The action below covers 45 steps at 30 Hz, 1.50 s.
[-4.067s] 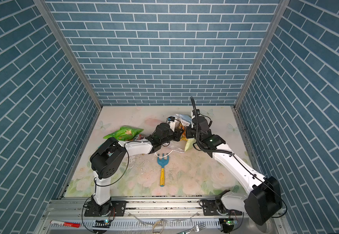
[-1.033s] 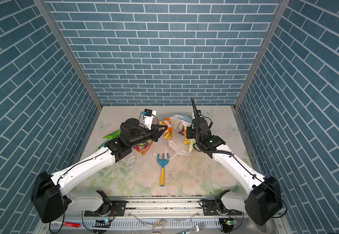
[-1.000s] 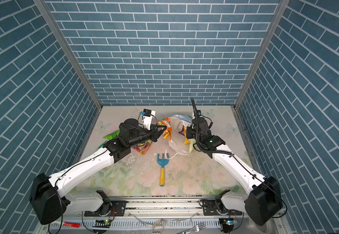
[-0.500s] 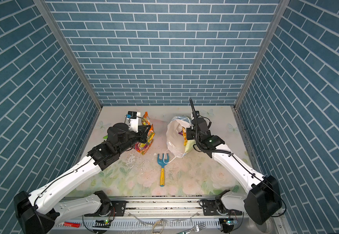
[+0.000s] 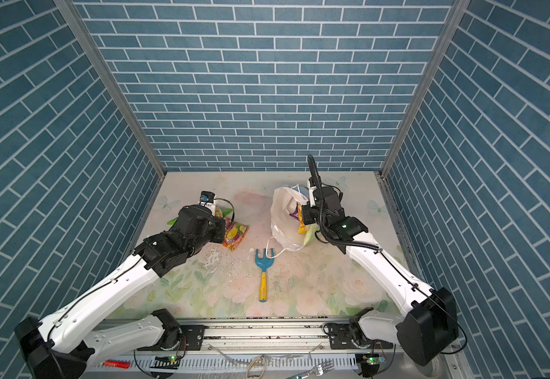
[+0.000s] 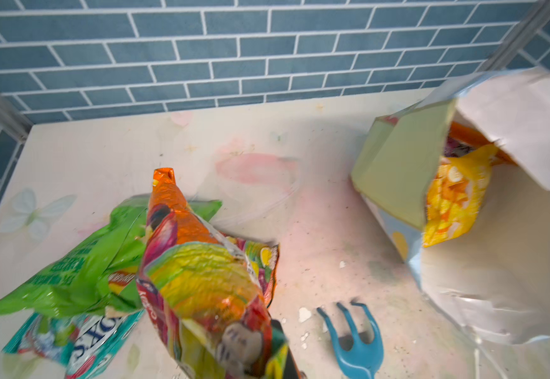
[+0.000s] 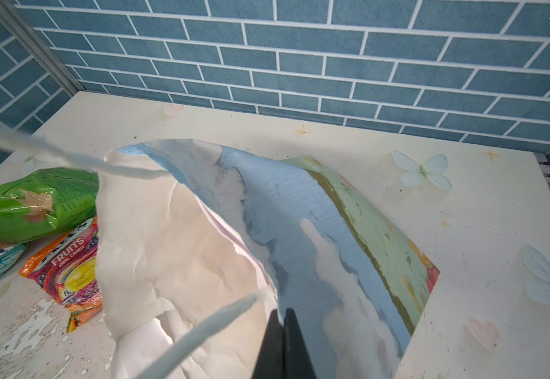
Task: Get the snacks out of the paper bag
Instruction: 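Carry the Fox's candy bag with the left gripper over the green chip bag, then lower the left gripper and release the Fox's candy bag onto the snack pile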
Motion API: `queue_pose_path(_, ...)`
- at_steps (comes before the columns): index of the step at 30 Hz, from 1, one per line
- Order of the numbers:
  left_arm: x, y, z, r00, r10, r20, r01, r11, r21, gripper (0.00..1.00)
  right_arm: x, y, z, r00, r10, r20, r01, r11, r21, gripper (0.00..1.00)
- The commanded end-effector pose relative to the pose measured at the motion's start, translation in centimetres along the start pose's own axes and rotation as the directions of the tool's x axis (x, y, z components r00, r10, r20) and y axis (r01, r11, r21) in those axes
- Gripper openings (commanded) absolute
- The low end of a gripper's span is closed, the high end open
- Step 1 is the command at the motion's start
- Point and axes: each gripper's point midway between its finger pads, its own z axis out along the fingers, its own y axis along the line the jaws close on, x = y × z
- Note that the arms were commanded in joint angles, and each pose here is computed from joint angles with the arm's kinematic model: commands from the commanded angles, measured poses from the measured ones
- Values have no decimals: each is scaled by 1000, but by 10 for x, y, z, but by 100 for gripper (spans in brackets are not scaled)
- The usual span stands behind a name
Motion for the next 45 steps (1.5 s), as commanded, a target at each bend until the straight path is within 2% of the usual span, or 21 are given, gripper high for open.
queue_pose_path(1, 23, 29, 0, 997, -54, -47, 49, 994, -98, 0, -6, 4, -12, 999, -19, 29, 20, 999, -33, 0)
queue_pose_path(6, 48, 58, 11, 989, -110, -100, 89, 977, -195, 0, 2, 5, -10, 999, 17, 31, -16, 999, -47, 0)
queue_pose_path(12, 62, 74, 29, 981, -139, -136, 103, 965, -241, 0, 9, 3, -13, 999, 39, 38, -37, 998, -45, 0)
queue_pose_path(26, 84, 63, 75, 971, -135, -200, 89, 970, -225, 0, 22, -4, -19, 996, 79, 37, -79, 997, -21, 0)
queue_pose_path(36, 80, 50, 93, 966, -161, -204, 122, 974, -189, 0, 30, -5, -19, 993, 109, 39, -108, 994, -28, 0)
queue_pose_path(45, 73, 48, 104, 971, -154, -184, 118, 974, -193, 0, 33, -7, -19, 996, 83, 36, -83, 996, -18, 0)
